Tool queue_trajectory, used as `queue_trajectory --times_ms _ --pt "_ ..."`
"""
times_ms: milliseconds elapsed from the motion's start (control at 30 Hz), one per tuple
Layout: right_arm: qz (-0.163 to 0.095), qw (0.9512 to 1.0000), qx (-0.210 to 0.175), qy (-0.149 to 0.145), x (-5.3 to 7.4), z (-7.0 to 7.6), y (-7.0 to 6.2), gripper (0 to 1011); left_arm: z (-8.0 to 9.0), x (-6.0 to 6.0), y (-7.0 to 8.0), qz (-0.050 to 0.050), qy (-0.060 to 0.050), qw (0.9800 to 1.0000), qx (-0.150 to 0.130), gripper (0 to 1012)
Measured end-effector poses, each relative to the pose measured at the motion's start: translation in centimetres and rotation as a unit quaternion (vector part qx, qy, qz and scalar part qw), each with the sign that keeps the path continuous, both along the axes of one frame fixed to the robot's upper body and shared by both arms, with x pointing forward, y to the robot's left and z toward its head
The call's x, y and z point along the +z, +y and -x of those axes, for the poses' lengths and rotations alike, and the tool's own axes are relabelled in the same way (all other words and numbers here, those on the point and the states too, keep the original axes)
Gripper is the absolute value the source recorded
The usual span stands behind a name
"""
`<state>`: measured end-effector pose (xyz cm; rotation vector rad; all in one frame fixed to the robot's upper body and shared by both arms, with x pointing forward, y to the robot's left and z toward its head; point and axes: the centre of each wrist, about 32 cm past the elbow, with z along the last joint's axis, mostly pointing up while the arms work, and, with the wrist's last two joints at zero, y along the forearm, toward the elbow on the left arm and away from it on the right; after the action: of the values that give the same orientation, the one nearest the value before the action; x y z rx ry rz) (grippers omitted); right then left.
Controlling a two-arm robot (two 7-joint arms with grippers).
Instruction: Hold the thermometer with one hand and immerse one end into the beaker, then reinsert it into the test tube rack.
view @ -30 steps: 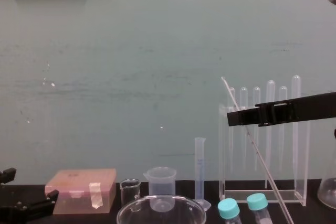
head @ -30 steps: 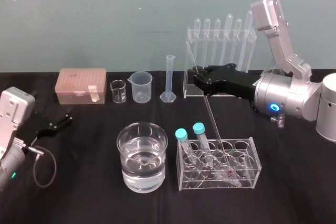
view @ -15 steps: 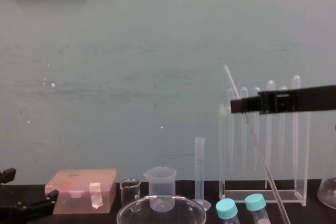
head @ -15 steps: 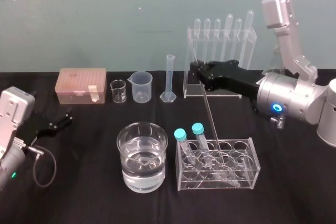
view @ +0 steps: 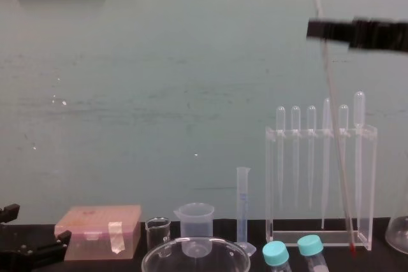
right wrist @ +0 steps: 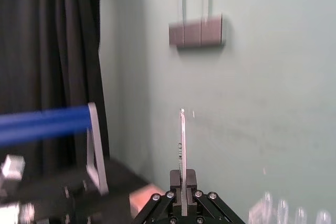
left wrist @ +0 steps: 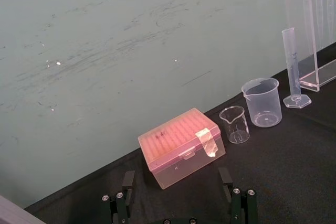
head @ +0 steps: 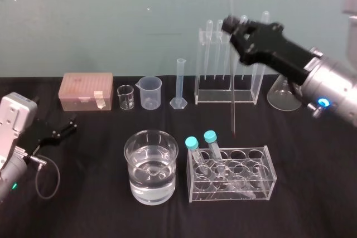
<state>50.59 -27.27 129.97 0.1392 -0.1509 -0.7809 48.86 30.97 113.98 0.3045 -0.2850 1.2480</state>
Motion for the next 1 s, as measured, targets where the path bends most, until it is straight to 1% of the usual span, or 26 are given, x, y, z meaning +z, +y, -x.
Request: queue_trajectory --times_ms 67,100,133,167,200,233,267,300,433,500,567,600,667,700,833,867,900,933,1000 --pt "-0.02 0.9997 0.004 -0.011 0.2 0.2 -0.3 55 0.0 0.0 0.0 0.0 0.0 1.0 0.0 1008" --pt "-0.039 0.9991 0.007 -0.017 0.5 0.3 -0.4 56 0.0 0.0 0.0 0.0 0.0 1.0 0.0 1008" --pt "-0.039 0.9991 0.007 -0.017 0.5 0.3 -0.4 55 0.0 0.0 0.0 0.0 0.0 1.0 0.0 1008" --pt "-0.059 0.998 0.01 -0.023 0.9 0.3 -0.7 55 0.0 0.0 0.0 0.0 0.0 1.0 0.0 1008" --pt "-0.068 0.9973 0.012 -0.025 1.1 0.3 -0.8 55 0.0 0.0 0.0 0.0 0.0 1.0 0.0 1007" --pt "-0.083 0.996 0.016 -0.028 1.5 0.3 -1.0 55 0.0 0.0 0.0 0.0 0.0 1.0 0.0 1008" --pt "-0.089 0.9955 0.017 -0.03 1.7 0.3 -1.2 55 0.0 0.0 0.0 0.0 0.0 1.0 0.0 1008" --pt "-0.099 0.9942 0.022 -0.037 2.4 0.1 -1.4 55 0.0 0.0 0.0 0.0 0.0 1.0 0.0 1008" --pt "-0.111 0.9919 0.032 -0.052 3.7 -0.6 -1.7 55 0.0 0.0 0.0 0.0 0.0 1.0 0.0 1008" --pt "-0.116 0.9899 0.048 -0.066 4.9 -1.7 -1.8 55 0.0 0.0 0.0 0.0 0.0 1.0 0.0 1008" --pt "-0.118 0.9886 0.061 -0.071 5.5 -2.5 -1.7 55 0.0 0.0 0.0 0.0 0.0 1.0 0.0 1008" --pt "-0.12 0.9871 0.076 -0.074 6.0 -3.1 -1.3 55 0.0 0.0 0.0 0.0 0.0 1.0 0.0 1008" --pt "-0.121 0.9856 0.094 -0.072 6.3 -3.8 -0.8 55 0.0 0.0 0.0 0.0 0.0 1.0 0.0 1008" --pt "-0.121 0.9836 0.115 -0.067 6.6 -4.4 -0.1 55 0.0 0.0 0.0 0.0 0.0 1.0 0.0 1008" --pt "-0.119 0.9777 0.164 -0.056 6.7 -5.3 1.6 55 0.0 0.0 0.0 0.0 0.0 1.0 0.0 1008" --pt "-0.119 0.9734 0.19 -0.049 6.6 -5.5 2.6 55 0.0 0.0 0.0 0.0 0.0 1.0 0.0 1008" --pt "-0.118 0.9713 0.201 -0.046 6.6 -5.5 3.1 56 0.0 0.0 0.0 0.0 0.0 1.0 0.0 1008" --pt "-0.118 0.9672 0.221 -0.04 6.5 -5.6 3.9 55 0.0 0.0 0.0 0.0 0.0 1.0 0.0 1008" --pt "-0.117 0.9634 0.239 -0.034 6.3 -5.6 4.6 56 0.0 0.0 0.0 0.0 0.0 1.0 0.0 1008"
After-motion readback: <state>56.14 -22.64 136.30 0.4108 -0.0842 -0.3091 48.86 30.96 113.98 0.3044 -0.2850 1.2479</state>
